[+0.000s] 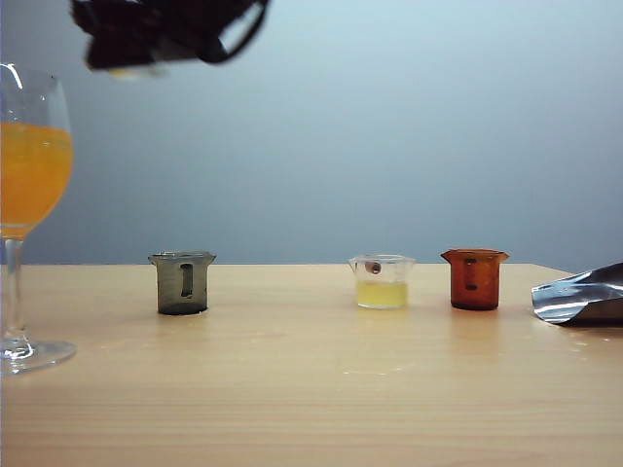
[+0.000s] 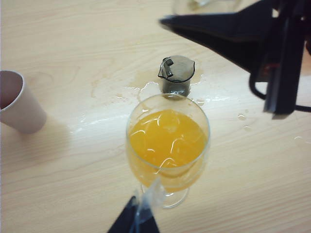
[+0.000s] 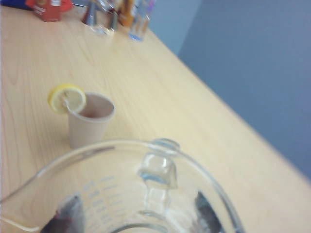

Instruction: Pick up the second measuring cup from the left, pour the orange juice inside into the goblet, and finally put the measuring cup back in its original place.

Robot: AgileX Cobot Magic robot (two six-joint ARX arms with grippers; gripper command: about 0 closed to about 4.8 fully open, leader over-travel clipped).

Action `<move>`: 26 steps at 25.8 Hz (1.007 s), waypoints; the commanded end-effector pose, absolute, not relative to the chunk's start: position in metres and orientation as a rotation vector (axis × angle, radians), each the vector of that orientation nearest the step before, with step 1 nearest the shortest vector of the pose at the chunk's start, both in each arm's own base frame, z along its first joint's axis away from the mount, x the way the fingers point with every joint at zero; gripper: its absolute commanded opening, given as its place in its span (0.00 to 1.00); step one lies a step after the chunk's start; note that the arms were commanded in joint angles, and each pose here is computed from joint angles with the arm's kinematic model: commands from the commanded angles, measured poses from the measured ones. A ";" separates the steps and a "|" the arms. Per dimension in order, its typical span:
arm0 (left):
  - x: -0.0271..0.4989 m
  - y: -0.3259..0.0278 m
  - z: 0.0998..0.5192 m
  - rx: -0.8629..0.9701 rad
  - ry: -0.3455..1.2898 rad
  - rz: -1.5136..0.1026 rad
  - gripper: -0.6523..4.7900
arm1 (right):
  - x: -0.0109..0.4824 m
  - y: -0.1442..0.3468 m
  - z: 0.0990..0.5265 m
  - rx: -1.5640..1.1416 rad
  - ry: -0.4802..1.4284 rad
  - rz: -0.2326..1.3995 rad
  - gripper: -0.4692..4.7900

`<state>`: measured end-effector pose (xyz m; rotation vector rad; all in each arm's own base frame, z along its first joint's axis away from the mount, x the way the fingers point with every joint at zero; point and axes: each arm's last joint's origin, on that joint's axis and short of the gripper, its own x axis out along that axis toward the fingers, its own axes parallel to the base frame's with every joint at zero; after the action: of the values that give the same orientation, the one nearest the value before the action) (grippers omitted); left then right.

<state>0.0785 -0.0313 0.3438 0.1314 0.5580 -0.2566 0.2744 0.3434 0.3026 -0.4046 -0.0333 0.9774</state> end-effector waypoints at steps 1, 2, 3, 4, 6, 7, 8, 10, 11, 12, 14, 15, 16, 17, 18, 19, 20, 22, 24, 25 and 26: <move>0.079 -0.031 0.346 0.127 0.544 -0.259 0.11 | 0.279 0.324 0.301 -0.242 -0.013 0.931 0.24; 0.079 -0.031 0.346 0.127 0.544 -0.259 0.11 | 0.278 0.317 0.295 -0.217 -0.007 0.916 0.24; 0.079 -0.031 0.346 0.127 0.544 -0.259 0.11 | 0.278 0.312 0.290 -0.199 -0.001 0.899 0.24; 0.079 -0.031 0.346 0.127 0.544 -0.259 0.11 | 0.276 0.300 0.278 -0.150 0.021 0.842 0.24; 0.079 -0.031 0.346 0.127 0.544 -0.259 0.11 | 0.272 0.291 0.265 -0.103 0.042 0.777 0.24; 0.079 -0.031 0.346 0.127 0.544 -0.259 0.11 | 0.270 0.286 0.257 -0.076 0.054 0.731 0.25; 0.079 -0.031 0.346 0.127 0.544 -0.259 0.11 | 0.268 0.284 0.251 -0.049 0.063 0.695 0.25; 0.078 -0.031 0.346 0.127 0.544 -0.259 0.11 | 0.266 0.278 0.236 0.014 0.095 0.628 0.25; 0.079 -0.031 0.346 0.127 0.544 -0.259 0.11 | 0.265 0.276 0.230 0.032 0.113 0.596 0.25; 0.079 -0.031 0.346 0.127 0.544 -0.259 0.11 | 0.264 0.276 0.223 0.041 0.128 0.571 0.25; 0.079 -0.031 0.346 0.127 0.544 -0.258 0.11 | 0.264 0.276 0.209 0.057 0.156 0.503 0.25; 0.079 -0.031 0.346 0.127 0.543 -0.259 0.11 | 0.265 0.276 0.202 0.059 0.164 0.483 0.25; 0.079 -0.031 0.346 0.127 0.544 -0.260 0.11 | 0.267 0.278 0.194 0.070 0.171 0.472 0.25; 0.079 -0.031 0.346 0.127 0.545 -0.260 0.11 | 0.269 0.280 0.188 0.075 0.175 0.473 0.25; 0.079 -0.031 0.346 0.127 0.544 -0.259 0.11 | 0.271 0.282 0.181 0.076 0.174 0.473 0.25; 0.079 -0.031 0.346 0.127 0.543 -0.259 0.11 | 0.273 0.284 0.174 0.075 0.176 0.469 0.25; 0.079 -0.031 0.346 0.127 0.544 -0.259 0.11 | 0.275 0.285 0.168 0.074 0.175 0.455 0.25; 0.079 -0.031 0.346 0.127 0.543 -0.259 0.11 | 0.279 0.287 0.157 0.064 0.179 0.404 0.29; 0.079 -0.031 0.346 0.127 0.543 -0.259 0.11 | 0.286 0.290 0.147 0.051 0.192 0.376 0.29; 0.079 -0.031 0.346 0.127 0.543 -0.259 0.11 | 0.294 0.290 0.140 0.046 0.202 0.367 0.29; 0.079 -0.031 0.346 0.127 0.544 -0.259 0.11 | 0.299 0.291 0.136 0.044 0.205 0.358 0.29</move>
<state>0.0786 -0.0313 0.3438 0.1314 0.5580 -0.2566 0.2917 0.2901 0.1342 0.0200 0.2328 0.3723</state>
